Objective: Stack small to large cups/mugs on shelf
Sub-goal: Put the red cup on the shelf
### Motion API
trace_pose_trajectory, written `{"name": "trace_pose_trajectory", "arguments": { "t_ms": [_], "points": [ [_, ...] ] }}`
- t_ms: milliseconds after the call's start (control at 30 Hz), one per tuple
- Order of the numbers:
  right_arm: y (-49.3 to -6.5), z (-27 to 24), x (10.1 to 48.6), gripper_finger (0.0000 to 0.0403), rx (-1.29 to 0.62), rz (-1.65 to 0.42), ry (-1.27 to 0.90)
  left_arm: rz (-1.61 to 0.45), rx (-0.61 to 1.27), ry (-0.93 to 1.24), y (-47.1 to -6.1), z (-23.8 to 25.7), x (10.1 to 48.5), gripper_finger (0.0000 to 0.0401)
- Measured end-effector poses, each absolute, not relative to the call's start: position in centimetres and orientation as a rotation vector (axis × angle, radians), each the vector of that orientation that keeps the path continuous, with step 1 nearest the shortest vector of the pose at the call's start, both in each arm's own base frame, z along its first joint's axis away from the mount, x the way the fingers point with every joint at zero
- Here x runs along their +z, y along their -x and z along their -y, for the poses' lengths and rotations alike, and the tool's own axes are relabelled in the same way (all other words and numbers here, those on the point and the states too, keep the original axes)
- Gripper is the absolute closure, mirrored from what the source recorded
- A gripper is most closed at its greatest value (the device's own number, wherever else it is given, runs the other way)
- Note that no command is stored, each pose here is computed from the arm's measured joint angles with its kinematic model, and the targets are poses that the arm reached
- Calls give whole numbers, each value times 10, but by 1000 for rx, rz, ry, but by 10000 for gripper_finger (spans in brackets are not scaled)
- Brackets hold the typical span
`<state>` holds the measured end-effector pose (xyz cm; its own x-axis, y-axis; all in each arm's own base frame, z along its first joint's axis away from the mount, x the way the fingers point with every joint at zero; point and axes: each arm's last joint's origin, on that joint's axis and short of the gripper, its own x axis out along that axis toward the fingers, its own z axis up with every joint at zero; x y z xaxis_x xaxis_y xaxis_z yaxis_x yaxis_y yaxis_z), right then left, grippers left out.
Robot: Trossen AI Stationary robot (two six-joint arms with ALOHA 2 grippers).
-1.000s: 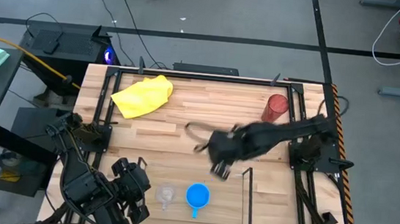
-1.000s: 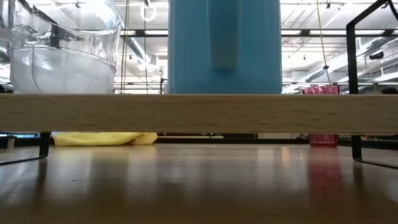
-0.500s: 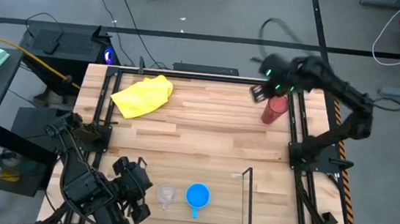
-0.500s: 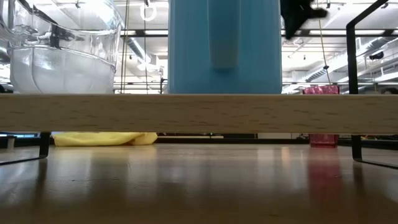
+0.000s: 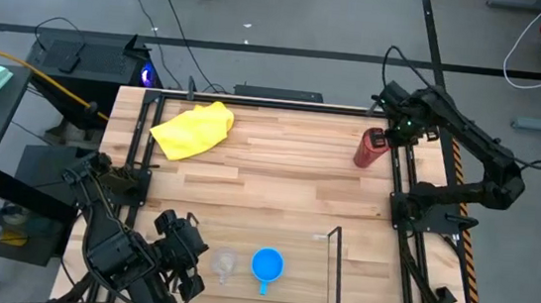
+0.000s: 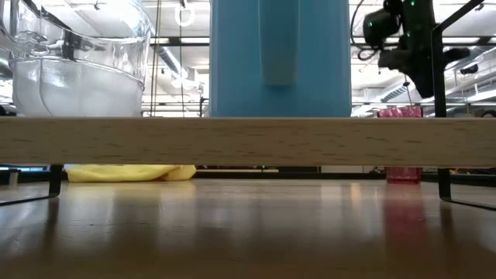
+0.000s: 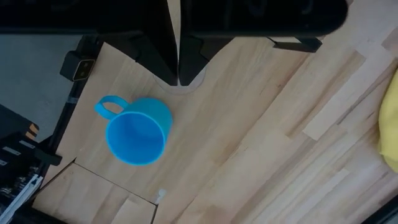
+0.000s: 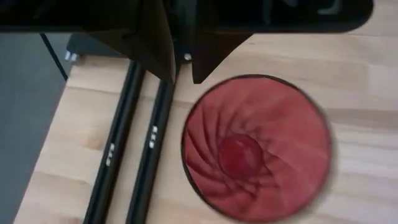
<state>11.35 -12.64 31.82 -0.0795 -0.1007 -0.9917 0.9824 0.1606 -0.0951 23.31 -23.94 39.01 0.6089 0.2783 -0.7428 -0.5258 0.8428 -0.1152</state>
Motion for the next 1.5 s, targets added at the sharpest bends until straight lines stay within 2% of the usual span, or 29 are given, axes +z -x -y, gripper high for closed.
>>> {"name": "trace_pose_trajectory", "arguments": {
  "t_ms": [200, 433, 667, 900, 1267, 1367, 1500],
  "points": [
    [-112, 130, 298, 320, -1182, -1309, -979, -785, 481, 327, -236, 237, 390, 387],
    [-115, 136, 303, 287, -1164, -1230, -972, -788, 491, 314, -241, 231, 390, 377],
    [-112, 143, 303, 275, -1191, -1185, -984, -788, 497, 315, -243, 230, 390, 384],
    [-121, 156, 294, 277, -1186, -1201, -982, -787, 497, 316, -243, 230, 390, 388],
    [-131, 169, 280, 279, -1206, -1246, -971, -784, 503, 329, -243, 230, 390, 375],
    [-131, 170, 280, 294, -1215, -1248, -963, -784, 504, 331, -243, 230, 390, 381],
    [-131, 170, 280, 334, -1228, -1249, -952, -784, 504, 331, -243, 230, 390, 388]
  ]
}}
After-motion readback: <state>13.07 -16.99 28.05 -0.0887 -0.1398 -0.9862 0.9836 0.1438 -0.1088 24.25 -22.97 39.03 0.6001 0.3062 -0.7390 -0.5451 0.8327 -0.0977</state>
